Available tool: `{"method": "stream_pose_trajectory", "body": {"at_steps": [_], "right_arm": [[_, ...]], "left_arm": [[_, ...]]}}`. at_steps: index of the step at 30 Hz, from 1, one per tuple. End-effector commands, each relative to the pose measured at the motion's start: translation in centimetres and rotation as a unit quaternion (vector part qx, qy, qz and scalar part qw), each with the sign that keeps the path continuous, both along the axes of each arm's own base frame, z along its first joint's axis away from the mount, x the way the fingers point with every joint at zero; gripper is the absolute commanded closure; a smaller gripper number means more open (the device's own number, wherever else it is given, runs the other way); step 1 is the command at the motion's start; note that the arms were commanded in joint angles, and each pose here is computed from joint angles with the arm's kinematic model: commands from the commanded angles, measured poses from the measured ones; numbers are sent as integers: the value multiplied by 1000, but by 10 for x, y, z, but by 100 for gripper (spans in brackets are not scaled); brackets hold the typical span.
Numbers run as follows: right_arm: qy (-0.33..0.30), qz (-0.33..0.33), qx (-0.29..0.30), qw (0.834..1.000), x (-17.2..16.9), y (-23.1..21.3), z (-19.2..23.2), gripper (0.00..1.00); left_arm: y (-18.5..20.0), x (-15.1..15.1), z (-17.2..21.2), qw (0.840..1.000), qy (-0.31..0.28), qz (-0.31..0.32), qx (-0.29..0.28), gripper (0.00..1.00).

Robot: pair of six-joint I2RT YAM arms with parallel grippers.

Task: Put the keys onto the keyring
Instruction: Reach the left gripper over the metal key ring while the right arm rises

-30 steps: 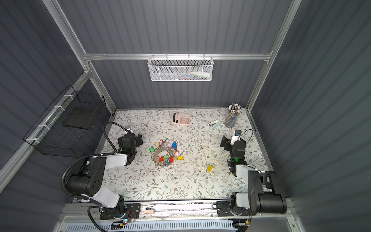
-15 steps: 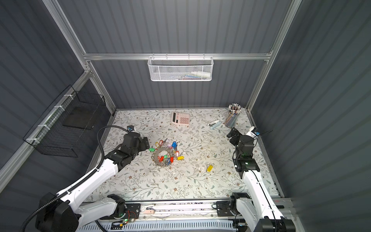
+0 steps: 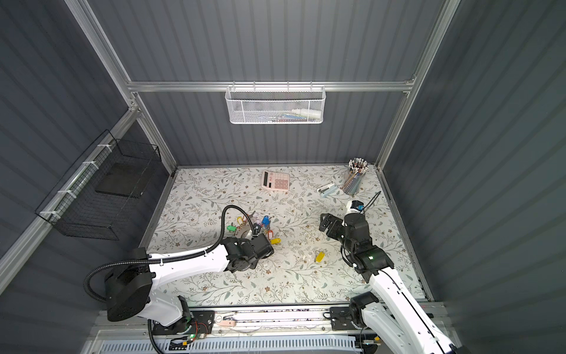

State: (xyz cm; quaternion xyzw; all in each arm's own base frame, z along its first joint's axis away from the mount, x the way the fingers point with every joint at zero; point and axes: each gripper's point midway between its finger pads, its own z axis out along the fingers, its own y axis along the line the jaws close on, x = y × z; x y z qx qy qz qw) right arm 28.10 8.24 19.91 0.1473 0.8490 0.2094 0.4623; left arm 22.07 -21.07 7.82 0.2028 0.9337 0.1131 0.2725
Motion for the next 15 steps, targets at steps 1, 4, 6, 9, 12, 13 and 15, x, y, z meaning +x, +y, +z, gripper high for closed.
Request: {"method": "stream_pose_trajectory", "body": {"at_steps": [1,4,6,9,12,13,15], "right_arm": [[9,33,-10,999,-15,7,-6,1],[20,41,-18,999,-18,8,-6,1],[18,47,-16,999,-18,9,-2,1],[17,46,-11,999,-25,8,0,1],[7,40,-3,999,-28,6,3,1],[7,40,0,999,-28,6,4,1],[11,43,6,999,-28,9,3,1]], "left_arm": [[13,-2,-7,999,-7,15,27,34],[17,-2,-12,999,-11,17,33,37],[18,-3,-17,999,-6,17,37,37],[20,-5,-24,999,1,15,46,38],[22,-5,-26,998,4,18,57,39],[22,-5,-26,998,3,18,56,39],[21,-6,-30,998,6,17,54,39]]}}
